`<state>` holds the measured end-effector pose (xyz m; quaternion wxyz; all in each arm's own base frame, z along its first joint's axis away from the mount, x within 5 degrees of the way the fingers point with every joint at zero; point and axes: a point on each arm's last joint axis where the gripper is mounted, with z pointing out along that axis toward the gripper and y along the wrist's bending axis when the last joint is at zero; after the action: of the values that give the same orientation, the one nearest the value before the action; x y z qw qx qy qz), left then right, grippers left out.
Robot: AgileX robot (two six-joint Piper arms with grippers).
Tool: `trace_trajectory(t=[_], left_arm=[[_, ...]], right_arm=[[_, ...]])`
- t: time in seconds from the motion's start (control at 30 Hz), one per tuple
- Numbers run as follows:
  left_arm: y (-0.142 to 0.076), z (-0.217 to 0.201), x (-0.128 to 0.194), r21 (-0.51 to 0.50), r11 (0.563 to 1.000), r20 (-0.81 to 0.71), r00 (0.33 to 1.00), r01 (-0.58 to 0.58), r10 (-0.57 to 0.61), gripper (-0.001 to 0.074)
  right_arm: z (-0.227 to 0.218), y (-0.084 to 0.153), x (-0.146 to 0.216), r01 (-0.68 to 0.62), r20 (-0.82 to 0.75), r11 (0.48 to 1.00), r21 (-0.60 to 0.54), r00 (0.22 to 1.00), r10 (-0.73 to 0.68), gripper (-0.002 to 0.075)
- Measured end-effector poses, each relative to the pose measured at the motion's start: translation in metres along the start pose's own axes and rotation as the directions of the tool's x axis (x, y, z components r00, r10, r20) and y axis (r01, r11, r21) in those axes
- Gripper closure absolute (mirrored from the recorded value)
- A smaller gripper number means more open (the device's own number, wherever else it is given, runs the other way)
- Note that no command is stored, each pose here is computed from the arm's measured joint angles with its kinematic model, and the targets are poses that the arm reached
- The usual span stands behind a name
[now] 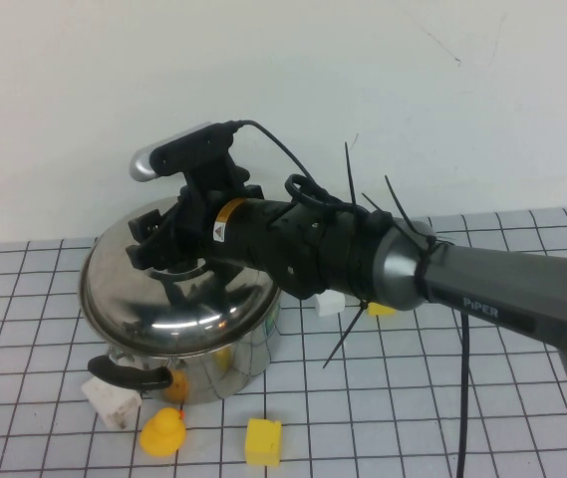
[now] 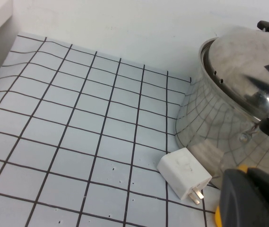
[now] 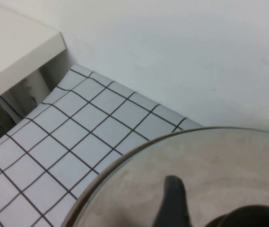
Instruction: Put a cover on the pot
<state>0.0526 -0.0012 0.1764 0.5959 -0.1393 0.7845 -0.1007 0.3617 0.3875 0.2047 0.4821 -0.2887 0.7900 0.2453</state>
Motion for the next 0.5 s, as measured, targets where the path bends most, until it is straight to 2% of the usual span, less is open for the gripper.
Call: trace_trajectory(t=[0.13,0.2,0.3,0.37,0.43,0.5], left_arm=[[0.0,0.0,0.0,0.0,1.0,0.0,1.0,0.0,0.0,0.0738],[0.0,0.0,0.0,0.0,1.0,0.0,1.0,0.0,0.0,0.0738],[0.0,0.0,0.0,0.0,1.0,0.0,1.0,0.0,0.0,0.0738],[0.0,0.0,0.0,0.0,1.0,0.0,1.0,0.0,0.0,0.0738],[0.0,0.0,0.0,0.0,1.0,0.0,1.0,-0.004,0.004,0.0738],[0.0,0.0,0.0,0.0,1.0,0.0,1.0,-0.004,0.004,0.0738]], right_arm=[[-0.004,0.001,-0.007,0.0,0.02,1.0,-0.002,1.0,0.0,0.0197],[-0.013,0.002,-0.018,0.017,0.029,1.0,-0.003,0.999,-0.017,0.0219],[-0.041,0.005,-0.045,0.08,0.042,0.997,0.004,0.996,-0.08,0.0354],[-0.073,0.007,-0.067,0.122,0.073,0.992,0.013,0.99,-0.123,0.0512],[-0.098,0.007,-0.072,0.145,0.086,0.989,0.017,0.986,-0.146,0.0627],[-0.129,0.008,-0.072,0.155,0.116,0.988,0.015,0.981,-0.156,0.0681]])
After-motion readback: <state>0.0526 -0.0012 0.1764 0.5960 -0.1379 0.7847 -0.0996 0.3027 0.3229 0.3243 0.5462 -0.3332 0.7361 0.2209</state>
